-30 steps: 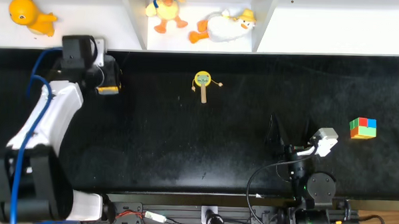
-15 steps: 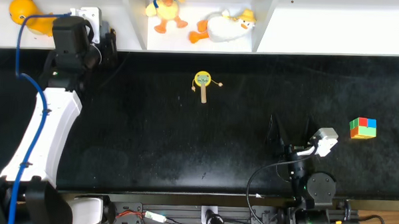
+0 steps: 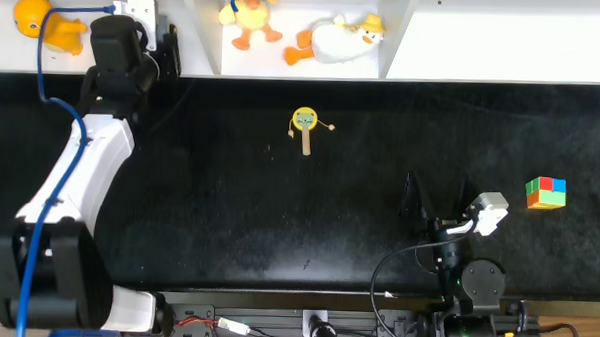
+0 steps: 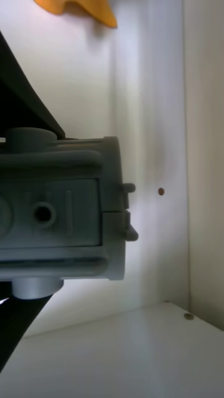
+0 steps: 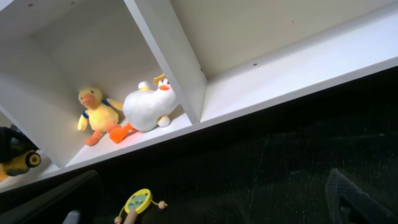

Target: Store Toys

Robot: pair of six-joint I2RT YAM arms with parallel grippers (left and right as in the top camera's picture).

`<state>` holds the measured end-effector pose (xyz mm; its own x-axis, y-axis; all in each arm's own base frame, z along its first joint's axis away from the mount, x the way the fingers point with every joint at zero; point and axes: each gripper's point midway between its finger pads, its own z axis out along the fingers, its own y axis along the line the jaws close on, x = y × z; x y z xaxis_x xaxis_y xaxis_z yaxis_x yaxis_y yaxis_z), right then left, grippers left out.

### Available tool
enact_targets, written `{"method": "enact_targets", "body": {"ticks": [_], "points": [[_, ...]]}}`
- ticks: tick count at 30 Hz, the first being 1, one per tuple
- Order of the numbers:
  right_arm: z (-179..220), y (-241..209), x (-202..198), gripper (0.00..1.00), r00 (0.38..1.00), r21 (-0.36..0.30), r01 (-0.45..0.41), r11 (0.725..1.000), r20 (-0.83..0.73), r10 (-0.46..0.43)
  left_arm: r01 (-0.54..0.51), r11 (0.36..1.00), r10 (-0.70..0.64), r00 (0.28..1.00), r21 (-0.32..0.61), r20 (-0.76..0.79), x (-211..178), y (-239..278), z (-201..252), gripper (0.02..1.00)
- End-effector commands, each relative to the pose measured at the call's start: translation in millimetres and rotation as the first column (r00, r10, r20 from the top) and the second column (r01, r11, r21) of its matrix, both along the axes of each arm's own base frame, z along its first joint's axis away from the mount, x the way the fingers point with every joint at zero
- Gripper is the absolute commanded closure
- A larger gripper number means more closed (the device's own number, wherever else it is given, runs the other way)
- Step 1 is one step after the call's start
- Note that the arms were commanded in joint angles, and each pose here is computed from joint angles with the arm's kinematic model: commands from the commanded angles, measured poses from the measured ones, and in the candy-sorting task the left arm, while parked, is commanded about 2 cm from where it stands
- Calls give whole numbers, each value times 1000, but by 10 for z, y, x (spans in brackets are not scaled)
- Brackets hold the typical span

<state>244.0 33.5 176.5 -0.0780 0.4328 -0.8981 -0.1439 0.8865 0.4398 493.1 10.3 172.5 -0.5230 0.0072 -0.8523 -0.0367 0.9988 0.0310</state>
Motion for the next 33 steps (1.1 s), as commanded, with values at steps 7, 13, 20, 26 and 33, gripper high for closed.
{"method": "enact_targets", "body": {"ticks": [7, 13, 20, 26, 33], "points": [[-36, -1, 4, 5, 1000, -7, 3, 1000, 1, -3, -1, 1000, 0, 999, 23, 50, 260, 22, -129, 875], [-34, 0, 4, 3, 1000, -7, 3, 1000, 1, -3, -1, 1000, 0, 999, 23, 49, 294, 22, -196, 698], [-34, -1, 4, 5, 1000, -7, 3, 1000, 1, -3, -2, 1000, 1, 998, 24, 62, 291, 24, -133, 130], [-34, -1, 4, 5, 1000, -7, 3, 1000, 1, -3, -28, 999, 23, 993, 35, 119, 217, 69, 210, 18], [-35, 0, 4, 7, 1000, -7, 3, 1000, 1, -3, -25, 999, 22, 996, 36, 84, -150, 58, 547, 23]]}}
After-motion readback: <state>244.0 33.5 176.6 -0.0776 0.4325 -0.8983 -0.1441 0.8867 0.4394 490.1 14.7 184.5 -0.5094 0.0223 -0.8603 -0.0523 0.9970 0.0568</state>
